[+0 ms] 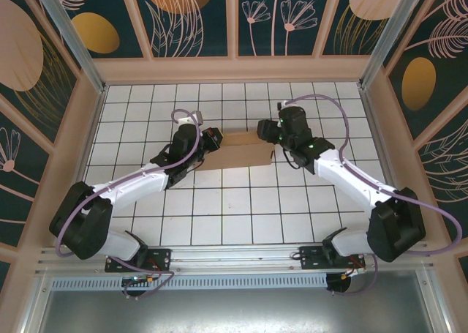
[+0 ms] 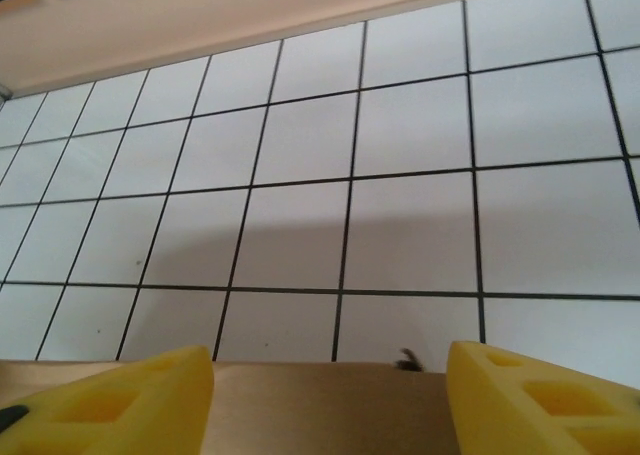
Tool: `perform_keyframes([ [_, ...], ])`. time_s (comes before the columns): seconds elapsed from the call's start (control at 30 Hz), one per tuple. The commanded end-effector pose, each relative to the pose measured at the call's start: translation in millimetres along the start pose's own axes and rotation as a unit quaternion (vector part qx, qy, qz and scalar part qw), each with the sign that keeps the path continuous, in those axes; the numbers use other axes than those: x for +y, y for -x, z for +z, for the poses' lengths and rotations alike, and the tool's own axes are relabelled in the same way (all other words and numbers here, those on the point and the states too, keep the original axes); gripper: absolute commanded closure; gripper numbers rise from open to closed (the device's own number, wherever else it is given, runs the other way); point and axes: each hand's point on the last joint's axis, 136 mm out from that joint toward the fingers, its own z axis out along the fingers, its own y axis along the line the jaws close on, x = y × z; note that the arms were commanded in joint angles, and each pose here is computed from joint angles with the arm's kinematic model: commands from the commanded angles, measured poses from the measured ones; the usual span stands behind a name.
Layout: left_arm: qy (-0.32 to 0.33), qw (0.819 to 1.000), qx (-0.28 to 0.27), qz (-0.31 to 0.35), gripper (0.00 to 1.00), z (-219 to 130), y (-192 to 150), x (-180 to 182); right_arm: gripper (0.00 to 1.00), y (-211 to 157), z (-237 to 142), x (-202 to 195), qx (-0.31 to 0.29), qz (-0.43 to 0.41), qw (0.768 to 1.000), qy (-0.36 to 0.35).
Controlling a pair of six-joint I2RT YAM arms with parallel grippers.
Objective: Fold the paper box
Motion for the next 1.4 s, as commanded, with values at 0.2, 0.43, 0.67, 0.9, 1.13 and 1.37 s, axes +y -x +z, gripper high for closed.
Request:
perform_keyframes([
  [0.2,0.053,0.997,0.057,0.026,1.00,7.0,-30.9,34.5,0.32,-30.7,6.0,-20.5,0.042,0.017,0.999,0.002],
  [0.43,0.059,0.996,0.057,0.037,1.00,6.0,-29.3,35.5,0.33,-39.1,16.1,-14.5,0.059,0.041,0.997,0.036],
  [0.67,0.057,0.995,0.069,0.048,1.00,8.6,-35.9,38.2,0.49,-62.2,22.0,2.7,0.107,0.100,0.984,0.103],
  [0.9,0.045,0.992,0.102,0.052,1.00,16.4,-49.8,37.9,0.60,-70.5,12.5,-6.4,0.139,0.227,0.942,0.204],
  [1.13,0.044,0.992,0.104,0.056,1.00,15.1,-48.9,35.2,0.43,-14.9,-8.3,-32.4,0.028,0.064,0.996,0.051],
  [1.37,0.037,0.990,0.124,0.052,1.00,19.0,-54.4,31.1,0.52,11.2,-17.0,10.3,-0.031,-0.091,0.995,0.007],
])
